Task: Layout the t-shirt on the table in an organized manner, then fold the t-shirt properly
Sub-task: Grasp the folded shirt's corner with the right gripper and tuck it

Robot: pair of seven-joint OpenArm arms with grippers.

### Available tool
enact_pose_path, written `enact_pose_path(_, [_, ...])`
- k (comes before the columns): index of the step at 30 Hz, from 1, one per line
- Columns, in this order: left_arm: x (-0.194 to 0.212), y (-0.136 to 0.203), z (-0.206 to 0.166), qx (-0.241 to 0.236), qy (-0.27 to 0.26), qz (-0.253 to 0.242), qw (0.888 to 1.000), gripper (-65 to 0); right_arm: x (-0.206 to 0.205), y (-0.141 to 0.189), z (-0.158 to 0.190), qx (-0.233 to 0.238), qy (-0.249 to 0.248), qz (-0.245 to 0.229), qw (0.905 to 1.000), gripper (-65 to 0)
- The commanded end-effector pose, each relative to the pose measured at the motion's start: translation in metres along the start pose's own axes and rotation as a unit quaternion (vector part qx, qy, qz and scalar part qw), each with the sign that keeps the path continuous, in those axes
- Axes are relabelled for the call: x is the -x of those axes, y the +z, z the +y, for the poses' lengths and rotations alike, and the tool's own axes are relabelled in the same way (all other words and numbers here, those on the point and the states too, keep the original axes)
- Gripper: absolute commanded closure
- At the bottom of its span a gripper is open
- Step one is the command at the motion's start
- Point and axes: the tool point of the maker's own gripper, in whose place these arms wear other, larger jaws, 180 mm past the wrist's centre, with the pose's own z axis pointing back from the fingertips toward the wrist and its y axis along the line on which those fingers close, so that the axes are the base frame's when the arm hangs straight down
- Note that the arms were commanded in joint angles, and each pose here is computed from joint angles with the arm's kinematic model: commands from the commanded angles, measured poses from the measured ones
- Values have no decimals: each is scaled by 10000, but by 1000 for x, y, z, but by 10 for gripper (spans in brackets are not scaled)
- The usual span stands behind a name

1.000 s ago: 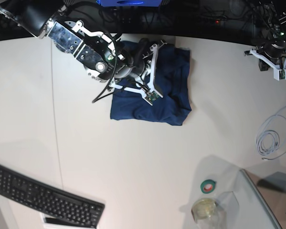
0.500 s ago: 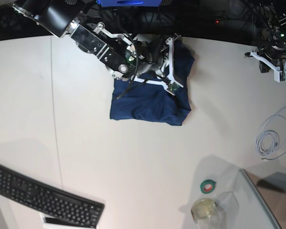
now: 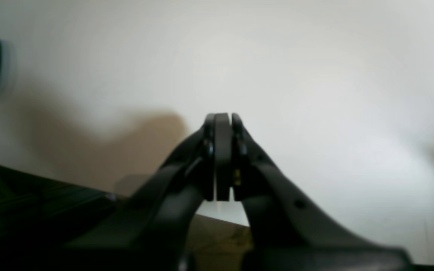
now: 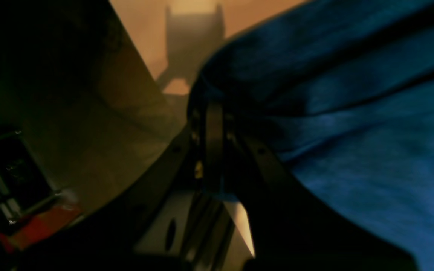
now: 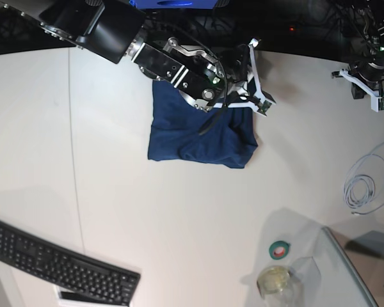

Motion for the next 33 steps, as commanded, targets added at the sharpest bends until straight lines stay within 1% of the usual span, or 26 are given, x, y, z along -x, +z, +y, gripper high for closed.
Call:
enact_pose_path(1, [-13, 4, 14, -118, -91, -169, 9997, 0, -32, 18, 7, -80, 131, -534, 9985, 0])
enact_pose_path(4, [-11, 5, 15, -128, -100, -150, 9998, 0, -43, 54, 12, -69, 376, -930, 9949, 0])
enact_pose_path(5, [-10, 5, 15, -139, -127, -129, 9997, 0, -47, 64, 5, -6, 313, -1029, 9942, 0])
enact_pose_path(6, [-9, 5, 17, -151, -131, -108, 9997, 0, -43, 68, -2, 41, 162, -1000, 9948, 0])
enact_pose_path(7, [-4, 6, 20, -176, -120, -46, 9998, 0, -41, 68, -9, 93, 35, -964, 9953, 0])
enact_pose_path(8, [1, 8, 31, -270, -136, 24, 9995, 0, -37, 68, -16, 157, -83, -934, 9955, 0])
enact_pose_path(9, [4, 9, 40, -339, -85, 80, 9994, 0, -34, 66, -23, 197, -186, -909, 9955, 0])
enact_pose_path(11, [16, 9, 51, -422, 14, 230, 9988, 0, -18, 58, -32, 256, -261, -678, 9970, 0])
enact_pose_path(12, [14, 10, 60, -499, 7, 195, 9986, 0, -13, 53, -35, 269, -325, -578, 9974, 0])
enact_pose_path(14, [14, 10, 67, -564, 47, 44, 9984, 0, -6, 44, -40, 286, -406, -524, 9974, 0])
enact_pose_path(17, [16, 10, 69, -574, 54, -63, 9983, 0, 1, 31, -45, 294, -548, -498, 9968, 0])
enact_pose_path(20, [19, 9, 65, -536, 63, -31, 9985, 0, 0, 22, -42, 245, -625, -443, 9968, 0])
enact_pose_path(22, [18, 9, 64, -532, 78, -37, 9985, 0, -4, 17, -30, 146, -513, -419, 9977, 0])
enact_pose_path(24, [19, 8, 62, -515, 122, -43, 9986, 0, -2, 8, -17, 49, -363, -293, 9989, 0])
enact_pose_path(28, [20, 7, 56, -484, 168, -50, 9987, 0, -11, -2, 4, -90, -98, -252, 9996, 0])
enact_pose_path(30, [20, 6, 55, -474, 201, -62, 9987, 0, -14, -2, 5, -65, 26, -274, 9996, 0])
enact_pose_path(33, [20, 6, 55, -465, 204, -63, 9987, 0, -19, -1, 4, -61, 19, -320, 9995, 0])
